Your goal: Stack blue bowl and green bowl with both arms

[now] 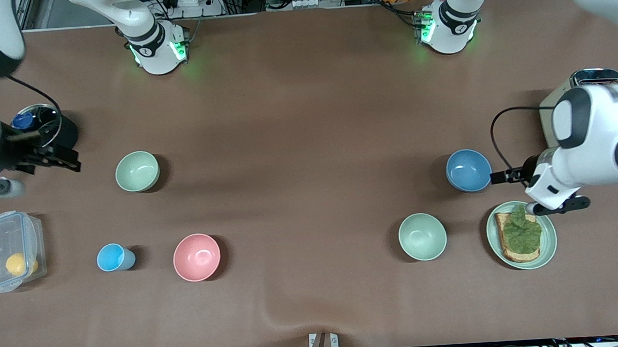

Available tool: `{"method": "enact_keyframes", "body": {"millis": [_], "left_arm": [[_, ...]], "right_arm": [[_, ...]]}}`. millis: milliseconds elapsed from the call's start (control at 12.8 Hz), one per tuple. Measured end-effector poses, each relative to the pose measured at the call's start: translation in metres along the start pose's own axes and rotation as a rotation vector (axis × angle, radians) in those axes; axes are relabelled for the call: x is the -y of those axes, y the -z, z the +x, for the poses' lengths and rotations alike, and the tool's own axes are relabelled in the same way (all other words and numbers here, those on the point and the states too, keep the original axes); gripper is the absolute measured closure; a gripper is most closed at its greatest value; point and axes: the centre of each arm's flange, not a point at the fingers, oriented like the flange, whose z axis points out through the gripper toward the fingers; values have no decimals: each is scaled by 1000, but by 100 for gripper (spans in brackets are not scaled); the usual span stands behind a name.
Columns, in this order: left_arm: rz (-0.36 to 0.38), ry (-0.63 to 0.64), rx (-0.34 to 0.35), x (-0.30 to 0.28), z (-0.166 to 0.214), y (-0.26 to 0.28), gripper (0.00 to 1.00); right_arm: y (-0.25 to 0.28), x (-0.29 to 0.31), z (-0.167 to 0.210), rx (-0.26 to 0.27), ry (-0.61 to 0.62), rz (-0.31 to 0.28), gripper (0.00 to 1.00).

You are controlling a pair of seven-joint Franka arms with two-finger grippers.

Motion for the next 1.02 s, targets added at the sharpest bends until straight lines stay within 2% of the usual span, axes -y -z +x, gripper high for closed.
{"method": "enact_keyframes", "body": {"millis": [235,471,784,1020], "left_arm": [[1,-1,19,1,-8,-32,0],[-2,28,46,21,-14,-50,0],[17,28,79,31,-23,-76,0],[16,27,89,30,-24,-92,10]], "right_arm": [[-53,-18,12,79,-9,32,0],[-126,-65,12,122,16,89,0],[-220,-77,-10,151,-9,98,0],[-258,-75,-23,120,-15,92,0]]}}
